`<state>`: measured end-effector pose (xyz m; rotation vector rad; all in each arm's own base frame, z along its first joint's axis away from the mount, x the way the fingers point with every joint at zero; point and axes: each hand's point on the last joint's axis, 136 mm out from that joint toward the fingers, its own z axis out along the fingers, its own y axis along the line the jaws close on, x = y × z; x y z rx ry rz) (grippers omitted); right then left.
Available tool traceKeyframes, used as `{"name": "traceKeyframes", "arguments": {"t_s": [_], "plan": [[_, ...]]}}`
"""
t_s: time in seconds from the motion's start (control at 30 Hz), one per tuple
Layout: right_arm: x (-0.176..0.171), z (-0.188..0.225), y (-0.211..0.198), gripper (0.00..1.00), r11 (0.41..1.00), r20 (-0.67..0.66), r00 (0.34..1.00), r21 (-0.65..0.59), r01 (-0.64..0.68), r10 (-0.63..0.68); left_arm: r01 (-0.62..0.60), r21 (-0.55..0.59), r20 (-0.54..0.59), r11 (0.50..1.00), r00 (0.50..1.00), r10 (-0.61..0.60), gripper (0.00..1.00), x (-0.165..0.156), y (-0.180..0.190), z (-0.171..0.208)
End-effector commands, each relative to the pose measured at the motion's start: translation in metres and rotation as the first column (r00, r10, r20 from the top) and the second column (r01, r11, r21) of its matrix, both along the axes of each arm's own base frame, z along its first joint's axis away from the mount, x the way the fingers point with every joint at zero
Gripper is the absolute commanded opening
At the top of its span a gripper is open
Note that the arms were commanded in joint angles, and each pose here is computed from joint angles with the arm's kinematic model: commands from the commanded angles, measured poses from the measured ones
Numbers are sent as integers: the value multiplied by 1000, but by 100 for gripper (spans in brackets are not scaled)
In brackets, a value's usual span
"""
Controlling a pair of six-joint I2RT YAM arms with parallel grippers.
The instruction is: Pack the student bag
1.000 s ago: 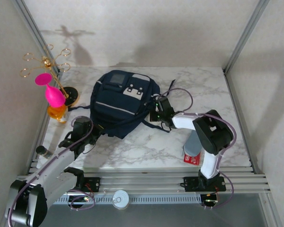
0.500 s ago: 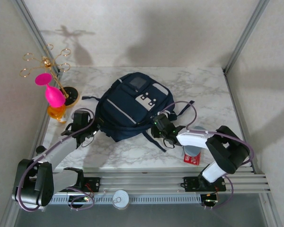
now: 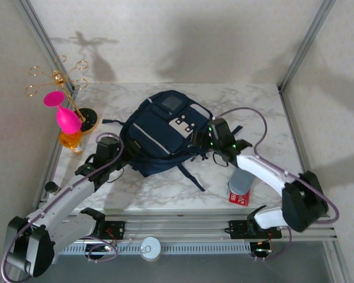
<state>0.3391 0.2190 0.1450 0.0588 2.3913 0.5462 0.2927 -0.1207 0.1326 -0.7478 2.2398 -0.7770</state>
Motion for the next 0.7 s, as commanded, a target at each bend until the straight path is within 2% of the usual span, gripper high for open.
{"name": "traceKeyframes", "arguments": {"t_s": [0.0, 0.1, 0.17, 0.3, 0.4, 0.53, 0.67], "plan": [[11, -11, 12, 73, 1000, -98, 995, -9, -9, 8, -5, -49, 13, 999, 1000, 6, 60, 9, -27, 2], [39, -20, 8, 68, 997, -142, 987, 21, 75, -71, 24, -40, 5, 999, 1000, -24, 56, 11, -50, -4], [52, -28, 8, 65, 992, -174, 979, 39, 116, -108, 14, -11, -34, 1000, 999, -15, 52, 10, -53, -21], [73, -41, 11, 61, 986, -197, 967, 15, 165, -159, 34, 22, -102, 999, 994, -31, 38, -1, -53, -57], [84, -50, 17, 60, 984, -220, 963, 56, 170, -154, 46, 76, -145, 996, 989, -35, 27, -17, -47, -80], [98, -58, 29, 55, 983, -235, 961, 78, 167, -145, 44, 154, -203, 987, 979, -12, 19, -34, -28, -103], [108, -69, 34, 44, 979, -244, 957, 95, 182, -155, 30, 199, -230, 980, 973, 17, 16, -41, -16, -119]]}}
